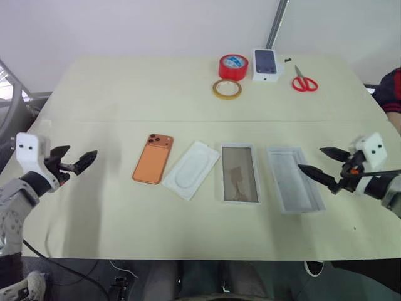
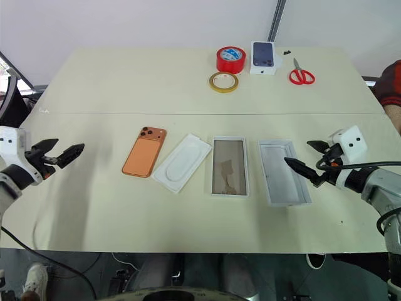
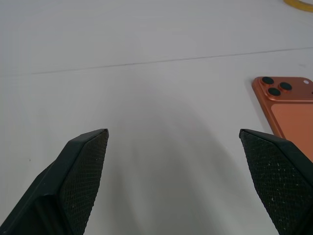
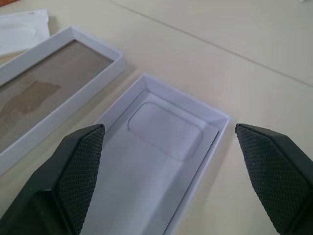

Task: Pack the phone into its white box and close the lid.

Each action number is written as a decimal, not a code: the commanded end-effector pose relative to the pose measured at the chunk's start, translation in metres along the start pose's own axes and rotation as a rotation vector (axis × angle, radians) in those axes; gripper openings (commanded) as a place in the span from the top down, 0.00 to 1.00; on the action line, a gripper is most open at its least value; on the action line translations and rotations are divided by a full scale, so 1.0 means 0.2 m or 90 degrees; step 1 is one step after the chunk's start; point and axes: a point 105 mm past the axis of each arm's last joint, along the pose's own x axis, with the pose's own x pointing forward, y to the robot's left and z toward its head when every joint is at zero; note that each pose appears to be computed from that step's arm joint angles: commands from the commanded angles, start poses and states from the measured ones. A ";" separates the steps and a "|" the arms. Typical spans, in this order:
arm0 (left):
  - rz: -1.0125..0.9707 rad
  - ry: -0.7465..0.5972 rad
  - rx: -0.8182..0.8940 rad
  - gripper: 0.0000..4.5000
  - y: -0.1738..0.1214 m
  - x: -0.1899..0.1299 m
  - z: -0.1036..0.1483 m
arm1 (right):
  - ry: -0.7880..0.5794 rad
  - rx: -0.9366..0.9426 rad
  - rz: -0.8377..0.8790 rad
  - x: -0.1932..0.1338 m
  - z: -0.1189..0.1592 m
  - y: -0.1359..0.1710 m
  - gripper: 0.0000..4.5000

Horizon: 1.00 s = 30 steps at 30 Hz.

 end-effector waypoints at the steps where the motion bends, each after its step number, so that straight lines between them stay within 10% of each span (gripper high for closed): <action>1: -0.005 -0.023 0.020 0.00 -0.02 0.00 0.05 | -0.034 -0.022 -0.004 -0.03 0.09 0.00 0.01; 10: -0.065 -0.024 0.010 0.00 -0.15 0.05 0.06 | -0.032 -0.032 0.011 -0.02 0.10 0.06 0.01; 20: -0.322 0.036 -0.012 0.00 -0.77 0.21 0.01 | -0.052 -0.090 0.140 0.11 0.21 0.34 0.01; 30: -0.342 0.164 -0.095 0.00 -0.99 0.41 -0.01 | -0.064 -0.087 0.198 0.18 0.20 0.51 0.01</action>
